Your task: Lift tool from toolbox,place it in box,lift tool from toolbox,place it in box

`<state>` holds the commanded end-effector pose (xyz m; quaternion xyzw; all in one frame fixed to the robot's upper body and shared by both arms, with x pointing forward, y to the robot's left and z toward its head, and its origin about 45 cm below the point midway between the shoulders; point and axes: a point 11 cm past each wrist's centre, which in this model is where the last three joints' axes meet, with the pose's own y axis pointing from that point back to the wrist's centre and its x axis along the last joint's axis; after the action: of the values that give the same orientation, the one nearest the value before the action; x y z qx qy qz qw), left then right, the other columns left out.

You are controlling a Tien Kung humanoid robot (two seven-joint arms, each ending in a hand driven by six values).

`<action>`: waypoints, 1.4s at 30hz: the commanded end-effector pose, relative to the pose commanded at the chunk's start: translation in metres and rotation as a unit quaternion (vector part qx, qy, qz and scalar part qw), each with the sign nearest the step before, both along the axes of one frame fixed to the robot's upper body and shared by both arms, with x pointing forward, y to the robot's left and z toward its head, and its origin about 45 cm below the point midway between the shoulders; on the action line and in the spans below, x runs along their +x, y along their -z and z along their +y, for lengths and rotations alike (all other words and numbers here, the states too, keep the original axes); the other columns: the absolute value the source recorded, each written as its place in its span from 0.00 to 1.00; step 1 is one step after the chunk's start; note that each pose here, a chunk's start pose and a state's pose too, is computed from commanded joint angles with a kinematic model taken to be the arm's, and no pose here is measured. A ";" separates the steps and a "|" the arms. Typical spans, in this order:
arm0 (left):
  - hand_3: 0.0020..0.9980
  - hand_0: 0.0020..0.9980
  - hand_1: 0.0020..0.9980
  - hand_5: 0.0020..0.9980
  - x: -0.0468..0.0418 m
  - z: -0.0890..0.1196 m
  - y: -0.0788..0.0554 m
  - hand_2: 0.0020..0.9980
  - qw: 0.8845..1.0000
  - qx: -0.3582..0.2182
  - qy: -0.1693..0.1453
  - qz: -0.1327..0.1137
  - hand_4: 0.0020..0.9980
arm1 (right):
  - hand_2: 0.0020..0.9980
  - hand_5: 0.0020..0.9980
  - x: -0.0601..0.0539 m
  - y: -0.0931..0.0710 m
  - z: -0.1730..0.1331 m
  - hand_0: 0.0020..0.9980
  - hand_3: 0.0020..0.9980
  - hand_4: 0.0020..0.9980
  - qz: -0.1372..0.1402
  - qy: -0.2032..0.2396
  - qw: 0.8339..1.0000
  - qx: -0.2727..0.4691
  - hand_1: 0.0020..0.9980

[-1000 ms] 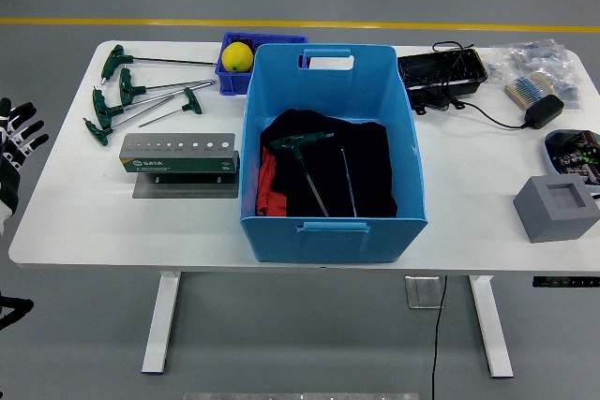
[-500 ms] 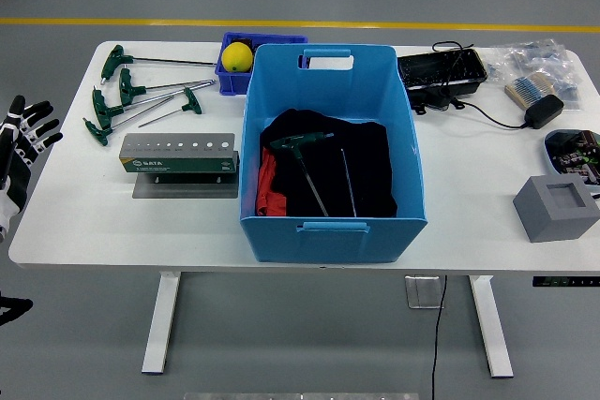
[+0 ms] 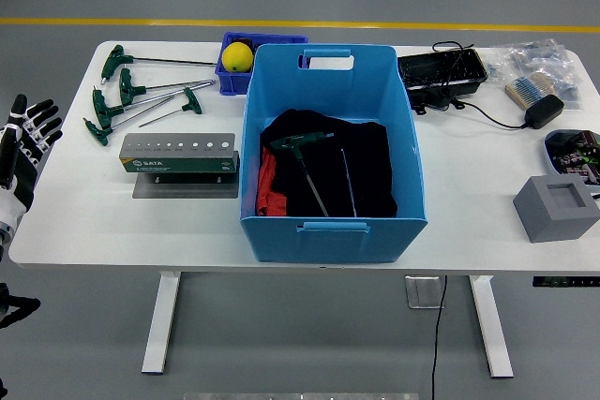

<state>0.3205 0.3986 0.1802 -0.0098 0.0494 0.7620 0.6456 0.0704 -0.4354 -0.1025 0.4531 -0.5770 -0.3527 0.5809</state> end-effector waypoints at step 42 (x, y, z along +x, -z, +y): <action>0.88 0.91 0.94 1.00 -0.0018 0.008 -0.006 0.98 0.999 -0.017 -0.032 -0.033 0.94 | 0.76 0.68 0.004 0.000 0.001 0.71 0.61 0.86 -0.002 -0.006 1.000 -0.004 0.70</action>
<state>0.3186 0.4068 0.1866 -0.0475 0.0407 0.7807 0.6218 0.0741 -0.4341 -0.1022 0.4545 -0.5767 -0.3463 0.5839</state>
